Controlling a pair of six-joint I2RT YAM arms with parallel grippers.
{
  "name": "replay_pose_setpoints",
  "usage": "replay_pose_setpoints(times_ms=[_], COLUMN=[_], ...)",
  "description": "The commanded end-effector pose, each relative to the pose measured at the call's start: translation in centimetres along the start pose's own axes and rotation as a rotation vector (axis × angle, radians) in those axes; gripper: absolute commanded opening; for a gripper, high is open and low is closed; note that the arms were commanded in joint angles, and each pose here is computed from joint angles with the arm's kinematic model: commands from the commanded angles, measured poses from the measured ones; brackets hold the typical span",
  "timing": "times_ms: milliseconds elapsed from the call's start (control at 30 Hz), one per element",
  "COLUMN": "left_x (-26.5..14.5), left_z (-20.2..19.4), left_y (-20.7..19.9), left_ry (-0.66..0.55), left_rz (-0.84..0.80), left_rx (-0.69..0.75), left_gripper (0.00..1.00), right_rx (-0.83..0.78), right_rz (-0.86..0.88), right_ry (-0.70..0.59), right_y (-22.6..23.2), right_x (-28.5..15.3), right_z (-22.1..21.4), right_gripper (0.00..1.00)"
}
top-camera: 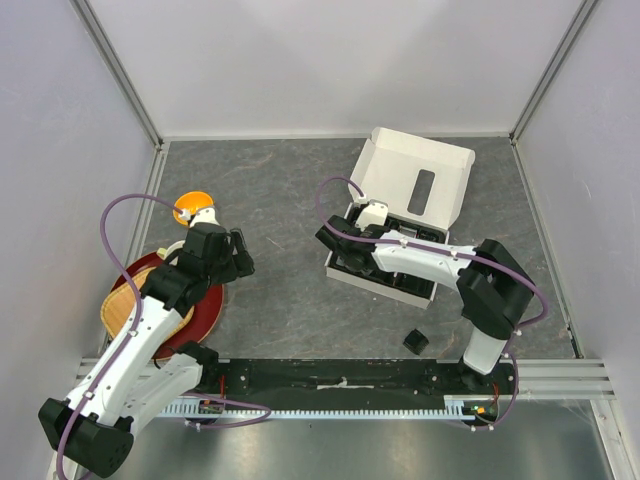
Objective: Sort the hair-cutting tools
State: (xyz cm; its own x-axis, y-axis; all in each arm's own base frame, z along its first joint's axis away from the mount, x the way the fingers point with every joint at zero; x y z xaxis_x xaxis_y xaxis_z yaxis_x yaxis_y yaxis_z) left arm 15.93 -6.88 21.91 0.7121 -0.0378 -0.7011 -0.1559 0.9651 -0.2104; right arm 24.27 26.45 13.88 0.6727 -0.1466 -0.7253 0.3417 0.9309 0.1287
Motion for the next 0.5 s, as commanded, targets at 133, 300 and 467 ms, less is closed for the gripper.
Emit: replay_pose_setpoints(times_ms=[133, 300, 467], left_x=[-0.02, -0.05, -0.03], left_z=[0.55, 0.56, 0.54], left_y=[-0.29, -0.27, -0.28], left_ry=[-0.028, -0.029, -0.027], left_rz=[-0.035, -0.036, -0.036], left_rx=[0.018, 0.019, 0.021], left_gripper=[0.85, 0.85, 0.85], right_rx=[0.016, 0.012, 0.003], right_rz=[0.034, 0.039, 0.031], right_ry=[-0.061, -0.076, -0.081], right_y=[0.68, 0.76, 0.77], right_x=[-1.86, -1.92, -1.51], right_z=[2.64, 2.83, 2.88], right_gripper=[0.25, 0.20, 0.15])
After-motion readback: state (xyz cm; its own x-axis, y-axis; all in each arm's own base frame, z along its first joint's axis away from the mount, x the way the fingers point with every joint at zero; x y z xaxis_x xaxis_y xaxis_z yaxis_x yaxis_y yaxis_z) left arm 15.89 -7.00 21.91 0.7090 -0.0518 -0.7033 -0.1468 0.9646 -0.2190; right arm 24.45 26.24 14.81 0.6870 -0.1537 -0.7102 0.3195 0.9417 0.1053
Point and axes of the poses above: each gripper's point midway between its finger pads, its own x axis out along the fingers, its own y axis along the line the jaws close on, z = x × y, the point moved 9 cm from there along -x, back along the fingers, and after that the axes turned 1 degree about x, right-handed, at the moved point
